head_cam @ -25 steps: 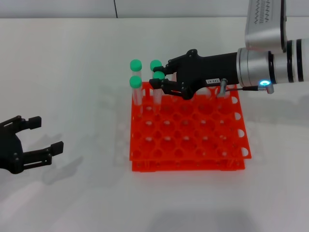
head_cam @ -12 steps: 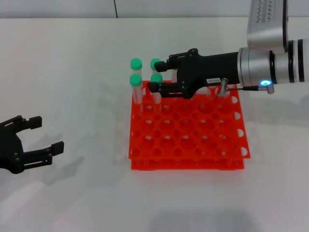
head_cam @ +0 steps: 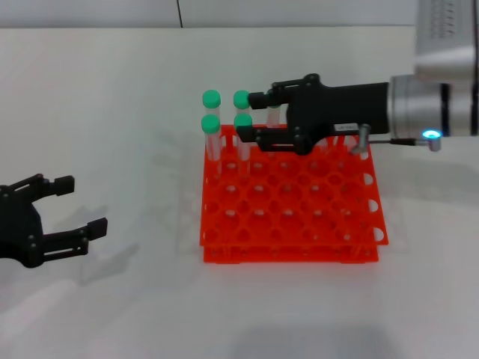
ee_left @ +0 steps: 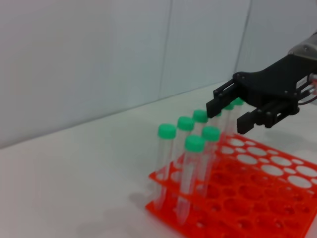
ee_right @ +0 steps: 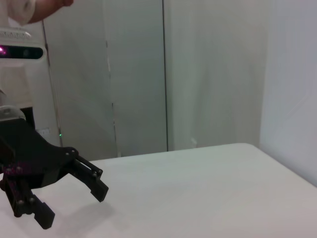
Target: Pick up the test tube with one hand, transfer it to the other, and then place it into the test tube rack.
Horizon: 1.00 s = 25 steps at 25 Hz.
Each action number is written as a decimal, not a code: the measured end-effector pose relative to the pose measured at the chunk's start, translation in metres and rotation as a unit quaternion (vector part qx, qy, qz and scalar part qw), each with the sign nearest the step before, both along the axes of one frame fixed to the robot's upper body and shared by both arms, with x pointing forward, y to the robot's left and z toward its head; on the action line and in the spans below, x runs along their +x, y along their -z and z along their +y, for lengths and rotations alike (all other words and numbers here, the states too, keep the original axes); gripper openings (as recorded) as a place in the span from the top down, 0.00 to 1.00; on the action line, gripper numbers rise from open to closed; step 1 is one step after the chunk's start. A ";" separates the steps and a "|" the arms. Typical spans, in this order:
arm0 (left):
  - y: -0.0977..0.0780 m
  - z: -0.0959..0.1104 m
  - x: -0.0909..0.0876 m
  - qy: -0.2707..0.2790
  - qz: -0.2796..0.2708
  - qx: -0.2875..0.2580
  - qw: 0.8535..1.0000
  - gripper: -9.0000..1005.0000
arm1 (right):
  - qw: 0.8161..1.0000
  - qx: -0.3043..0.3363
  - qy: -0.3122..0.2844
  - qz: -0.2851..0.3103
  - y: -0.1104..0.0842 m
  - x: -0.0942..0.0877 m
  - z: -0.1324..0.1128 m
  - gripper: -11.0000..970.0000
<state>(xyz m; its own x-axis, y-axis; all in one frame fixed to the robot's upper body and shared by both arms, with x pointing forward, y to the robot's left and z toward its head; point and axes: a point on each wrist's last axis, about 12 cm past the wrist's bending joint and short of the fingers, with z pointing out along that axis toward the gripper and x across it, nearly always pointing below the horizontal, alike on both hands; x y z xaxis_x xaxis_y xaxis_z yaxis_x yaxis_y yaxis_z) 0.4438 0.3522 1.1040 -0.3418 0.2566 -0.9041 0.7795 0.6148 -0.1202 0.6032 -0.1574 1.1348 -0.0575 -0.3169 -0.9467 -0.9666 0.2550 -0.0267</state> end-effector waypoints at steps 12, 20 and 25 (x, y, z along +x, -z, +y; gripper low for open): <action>-0.003 -0.017 0.017 0.059 -0.012 -0.016 0.998 0.11 | 0.998 0.049 0.030 0.008 0.014 -0.037 -0.070 0.43; -0.004 -0.018 0.020 0.073 -0.020 -0.013 0.997 0.11 | 0.997 0.049 0.067 0.003 0.035 -0.062 -0.106 0.24; -0.002 -0.019 0.025 0.111 -0.016 -0.032 0.993 0.11 | 0.997 0.039 0.068 0.019 0.045 -0.069 -0.115 0.17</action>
<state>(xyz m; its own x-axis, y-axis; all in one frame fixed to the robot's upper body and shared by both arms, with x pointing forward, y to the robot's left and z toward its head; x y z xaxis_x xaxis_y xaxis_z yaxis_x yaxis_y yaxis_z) 0.4684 0.3335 1.1056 -0.2538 0.2645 -0.9304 0.8990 0.4194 -0.1260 0.5347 -0.2728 1.0902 -0.1318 -0.2295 -0.9643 -0.9227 0.3839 0.0348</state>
